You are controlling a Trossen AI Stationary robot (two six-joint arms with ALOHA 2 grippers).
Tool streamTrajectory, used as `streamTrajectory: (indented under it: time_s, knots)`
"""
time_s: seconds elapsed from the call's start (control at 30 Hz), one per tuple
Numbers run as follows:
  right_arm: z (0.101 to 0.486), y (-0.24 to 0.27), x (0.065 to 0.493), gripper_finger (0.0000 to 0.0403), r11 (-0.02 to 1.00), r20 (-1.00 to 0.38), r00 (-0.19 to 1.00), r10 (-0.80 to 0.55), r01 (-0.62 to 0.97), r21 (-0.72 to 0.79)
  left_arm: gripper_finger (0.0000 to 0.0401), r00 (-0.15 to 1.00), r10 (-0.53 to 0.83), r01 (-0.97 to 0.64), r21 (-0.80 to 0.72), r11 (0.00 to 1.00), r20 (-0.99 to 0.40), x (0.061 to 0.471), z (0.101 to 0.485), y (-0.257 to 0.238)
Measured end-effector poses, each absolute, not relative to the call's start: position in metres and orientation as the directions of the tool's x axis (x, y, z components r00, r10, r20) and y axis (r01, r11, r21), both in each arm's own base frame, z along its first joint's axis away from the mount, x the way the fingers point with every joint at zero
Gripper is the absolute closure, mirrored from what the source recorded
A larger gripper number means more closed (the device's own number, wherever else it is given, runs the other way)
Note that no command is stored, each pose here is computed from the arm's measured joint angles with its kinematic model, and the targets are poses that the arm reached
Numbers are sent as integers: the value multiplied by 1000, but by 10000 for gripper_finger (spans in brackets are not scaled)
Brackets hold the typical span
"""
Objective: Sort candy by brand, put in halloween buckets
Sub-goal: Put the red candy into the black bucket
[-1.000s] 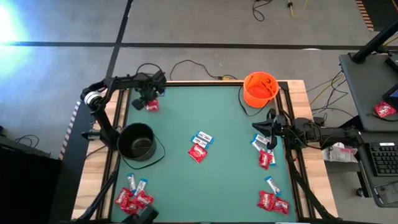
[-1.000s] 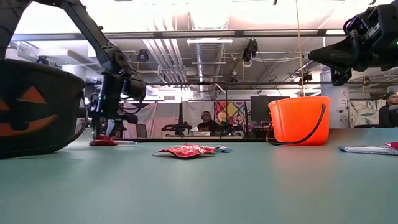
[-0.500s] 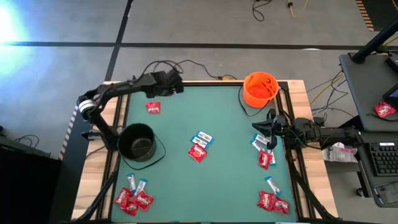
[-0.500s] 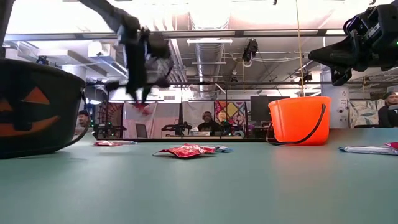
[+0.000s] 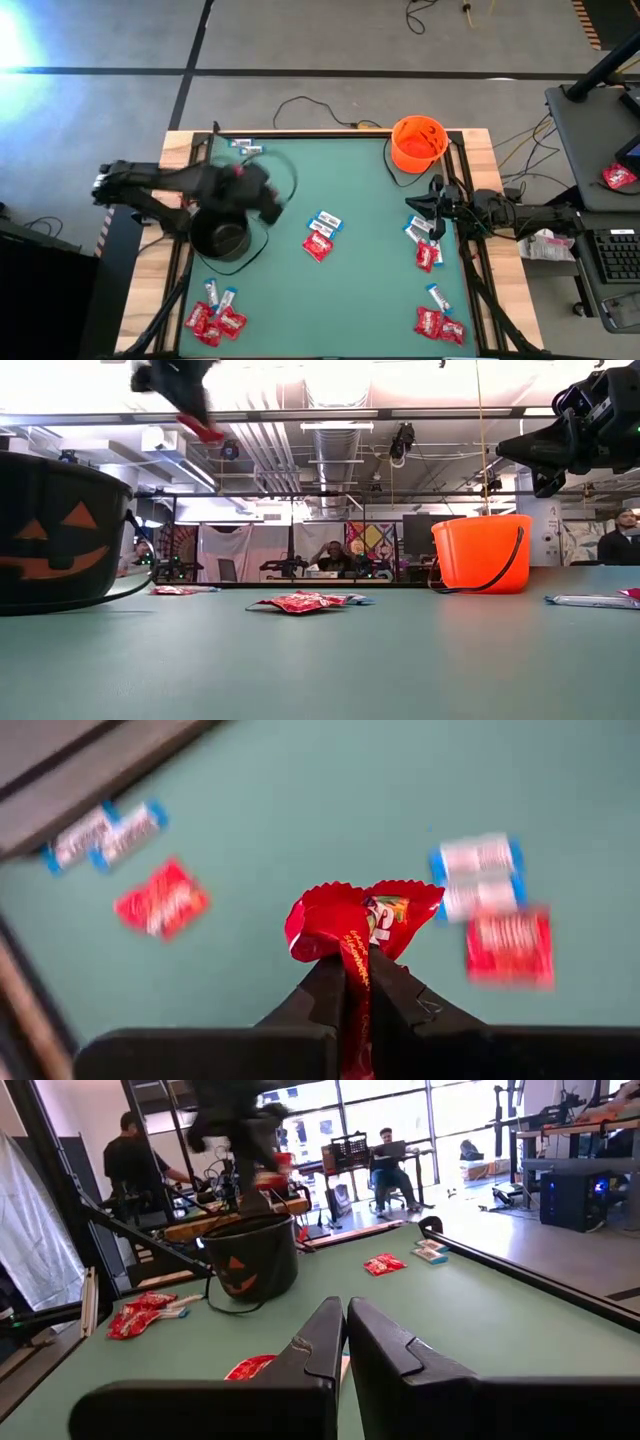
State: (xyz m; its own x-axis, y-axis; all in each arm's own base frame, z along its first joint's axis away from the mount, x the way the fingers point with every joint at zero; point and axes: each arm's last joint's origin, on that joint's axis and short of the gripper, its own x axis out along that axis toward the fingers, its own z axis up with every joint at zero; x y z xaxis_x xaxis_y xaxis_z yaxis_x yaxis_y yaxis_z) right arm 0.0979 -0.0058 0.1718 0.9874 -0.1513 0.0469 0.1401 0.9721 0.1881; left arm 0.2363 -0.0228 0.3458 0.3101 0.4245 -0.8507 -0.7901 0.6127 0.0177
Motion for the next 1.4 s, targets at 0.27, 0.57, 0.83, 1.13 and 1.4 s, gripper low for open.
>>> streamTrajectory:
  time_s: [0.27, 0.57, 0.83, 1.13, 1.4]
  knots:
    - [172, -6, 98, 390, 972, 47, 987, -151, 140, 188, 398, 229, 322, -862, -38, 505, -918, 163, 327, -66]
    - [172, -6, 98, 390, 972, 47, 987, -152, 140, 188, 399, 20, 299, -936, 87, 341, -954, 141, 257, -44]
    - [172, -6, 98, 390, 972, 47, 987, -151, 140, 188, 357, -10, 159, -969, 49, 244, -987, 139, 218, -21]
    - [172, -6, 98, 390, 979, 49, 987, -152, 144, 142, 220, 111, 97, -966, -85, 244, -989, 159, 256, -24]
    - [172, -6, 98, 390, 978, 51, 987, -153, 144, 148, 136, 187, 281, -982, -180, 51, -941, 201, 301, 14]
